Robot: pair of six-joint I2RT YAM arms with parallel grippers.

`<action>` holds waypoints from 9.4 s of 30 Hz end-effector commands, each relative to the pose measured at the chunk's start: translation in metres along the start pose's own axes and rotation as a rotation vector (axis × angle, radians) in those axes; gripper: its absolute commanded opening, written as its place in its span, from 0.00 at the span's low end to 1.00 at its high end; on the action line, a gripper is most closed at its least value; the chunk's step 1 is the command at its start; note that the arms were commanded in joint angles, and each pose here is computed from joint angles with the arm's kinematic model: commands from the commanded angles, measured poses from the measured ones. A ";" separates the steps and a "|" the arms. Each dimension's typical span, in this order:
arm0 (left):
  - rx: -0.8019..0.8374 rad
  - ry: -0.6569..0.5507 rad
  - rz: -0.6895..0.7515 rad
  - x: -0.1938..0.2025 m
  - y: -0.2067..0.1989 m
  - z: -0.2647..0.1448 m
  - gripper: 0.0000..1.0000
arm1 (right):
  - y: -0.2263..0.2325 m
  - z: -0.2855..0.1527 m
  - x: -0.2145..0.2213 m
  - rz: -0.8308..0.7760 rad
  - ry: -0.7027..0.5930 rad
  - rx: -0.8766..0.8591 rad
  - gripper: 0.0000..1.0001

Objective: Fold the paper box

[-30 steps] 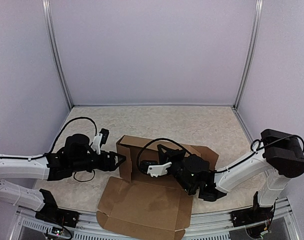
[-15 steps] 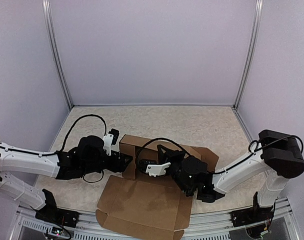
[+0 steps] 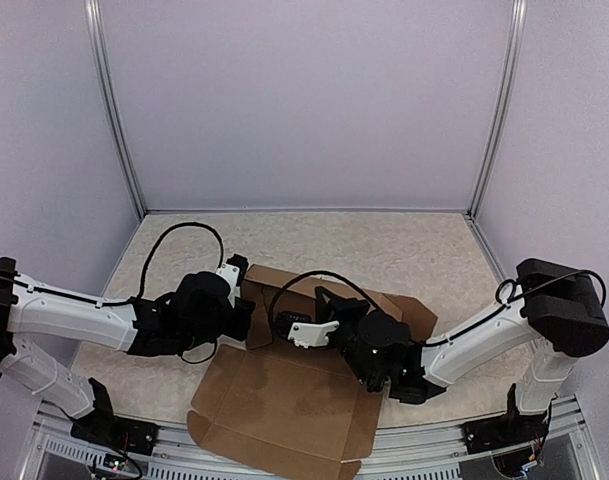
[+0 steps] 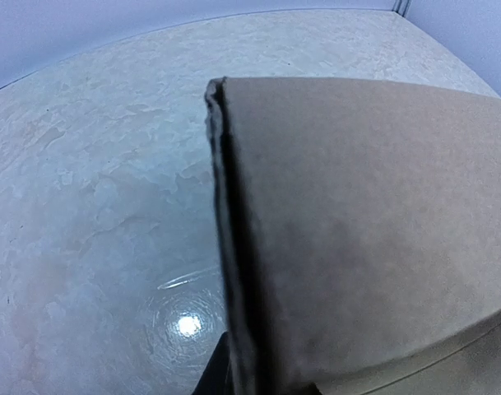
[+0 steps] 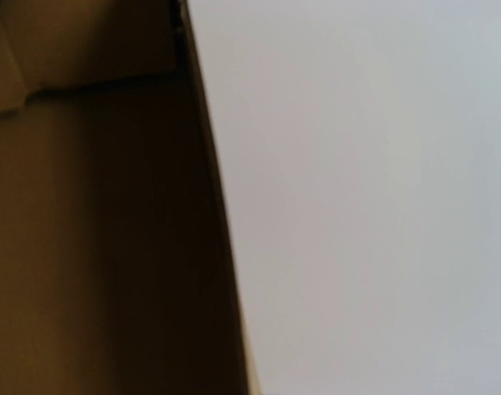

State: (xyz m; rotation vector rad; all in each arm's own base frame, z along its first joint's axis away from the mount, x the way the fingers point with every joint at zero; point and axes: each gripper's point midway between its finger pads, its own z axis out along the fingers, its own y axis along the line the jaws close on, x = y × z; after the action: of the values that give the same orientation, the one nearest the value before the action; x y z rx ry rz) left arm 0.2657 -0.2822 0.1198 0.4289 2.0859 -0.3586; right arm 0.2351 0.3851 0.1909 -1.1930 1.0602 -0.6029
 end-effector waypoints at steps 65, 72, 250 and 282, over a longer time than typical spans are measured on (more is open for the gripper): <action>0.065 -0.056 -0.149 0.006 0.036 -0.098 0.78 | 0.020 0.029 -0.005 0.079 0.021 -0.063 0.00; 0.056 -0.166 -0.186 -0.021 0.048 -0.122 0.79 | -0.002 0.036 -0.008 -0.030 -0.039 -0.005 0.00; -0.012 -0.004 0.001 0.018 0.007 0.034 0.43 | 0.039 0.003 -0.020 0.019 -0.130 -0.092 0.00; 0.213 -0.219 0.000 -0.003 -0.017 0.037 0.37 | 0.026 -0.001 -0.013 0.134 -0.090 -0.097 0.00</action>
State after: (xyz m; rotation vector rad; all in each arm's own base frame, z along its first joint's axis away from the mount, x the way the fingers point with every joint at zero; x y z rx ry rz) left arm 0.3064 -0.2977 0.1030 0.3685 1.9134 -0.5657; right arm 0.2464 0.3841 0.1917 -1.0996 1.1178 -0.5150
